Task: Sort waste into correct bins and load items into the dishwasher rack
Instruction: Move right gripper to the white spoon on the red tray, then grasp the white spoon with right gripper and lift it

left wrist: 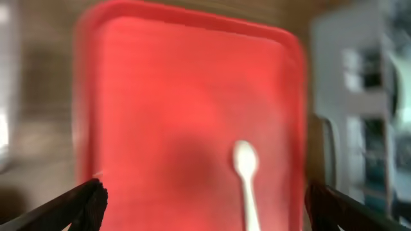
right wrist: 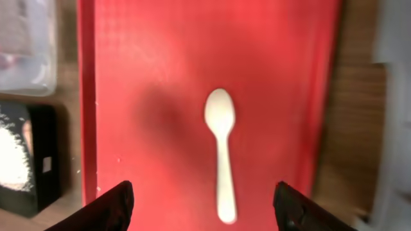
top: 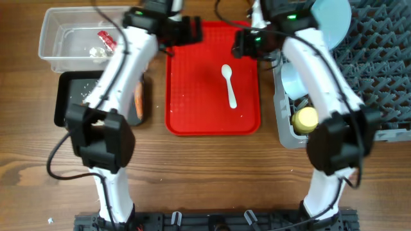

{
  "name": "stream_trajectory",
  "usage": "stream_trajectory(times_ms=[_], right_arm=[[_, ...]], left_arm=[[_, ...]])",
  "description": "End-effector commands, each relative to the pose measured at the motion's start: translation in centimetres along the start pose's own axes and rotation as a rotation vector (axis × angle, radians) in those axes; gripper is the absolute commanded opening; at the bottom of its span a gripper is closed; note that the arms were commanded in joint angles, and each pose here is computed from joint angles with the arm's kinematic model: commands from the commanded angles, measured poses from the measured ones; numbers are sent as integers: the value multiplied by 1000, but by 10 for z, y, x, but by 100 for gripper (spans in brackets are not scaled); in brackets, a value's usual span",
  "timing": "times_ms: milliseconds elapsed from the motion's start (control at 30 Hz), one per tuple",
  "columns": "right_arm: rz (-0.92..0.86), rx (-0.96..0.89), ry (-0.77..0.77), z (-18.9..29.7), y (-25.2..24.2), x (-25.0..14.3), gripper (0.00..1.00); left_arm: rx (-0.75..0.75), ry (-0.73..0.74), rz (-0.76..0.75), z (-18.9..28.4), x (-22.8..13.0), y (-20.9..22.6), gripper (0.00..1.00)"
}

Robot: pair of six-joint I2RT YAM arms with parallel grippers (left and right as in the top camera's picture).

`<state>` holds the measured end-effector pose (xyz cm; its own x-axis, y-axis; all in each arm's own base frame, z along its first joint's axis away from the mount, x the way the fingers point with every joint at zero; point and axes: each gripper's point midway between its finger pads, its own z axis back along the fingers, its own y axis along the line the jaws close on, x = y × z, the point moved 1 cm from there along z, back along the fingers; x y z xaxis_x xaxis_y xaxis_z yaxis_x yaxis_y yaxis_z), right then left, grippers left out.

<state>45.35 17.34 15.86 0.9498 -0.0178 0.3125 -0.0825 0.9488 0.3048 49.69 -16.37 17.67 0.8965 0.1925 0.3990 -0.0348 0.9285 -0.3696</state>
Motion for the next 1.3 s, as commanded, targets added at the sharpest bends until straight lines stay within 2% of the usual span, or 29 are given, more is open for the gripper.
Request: stream_trajectory(times_ms=[0, 133, 300, 600, 800, 1033, 1267], right_arm=[[-40, -42, 18, -34, 5, -3, 68], [-68, -93, 15, -62, 2, -3, 59], [-112, -142, 36, -90, -10, -7, 56], [-144, -110, 147, -139, -15, -31, 56], [-165, -112, 159, -153, -19, -35, 56], [-187, -64, 237, -178, -18, -53, 49], [-191, -63, 252, -180, -18, -57, 37]], left_arm=[[3, -41, 239, 37, 23, 43, 100], [9, -20, 306, 45, 25, 72, 100], [30, -12, 344, 49, 25, 89, 100], [31, -12, 345, 50, 25, 90, 100], [31, -12, 345, 50, 25, 90, 100], [31, -12, 345, 50, 25, 90, 100], [31, -12, 345, 50, 25, 90, 100]])
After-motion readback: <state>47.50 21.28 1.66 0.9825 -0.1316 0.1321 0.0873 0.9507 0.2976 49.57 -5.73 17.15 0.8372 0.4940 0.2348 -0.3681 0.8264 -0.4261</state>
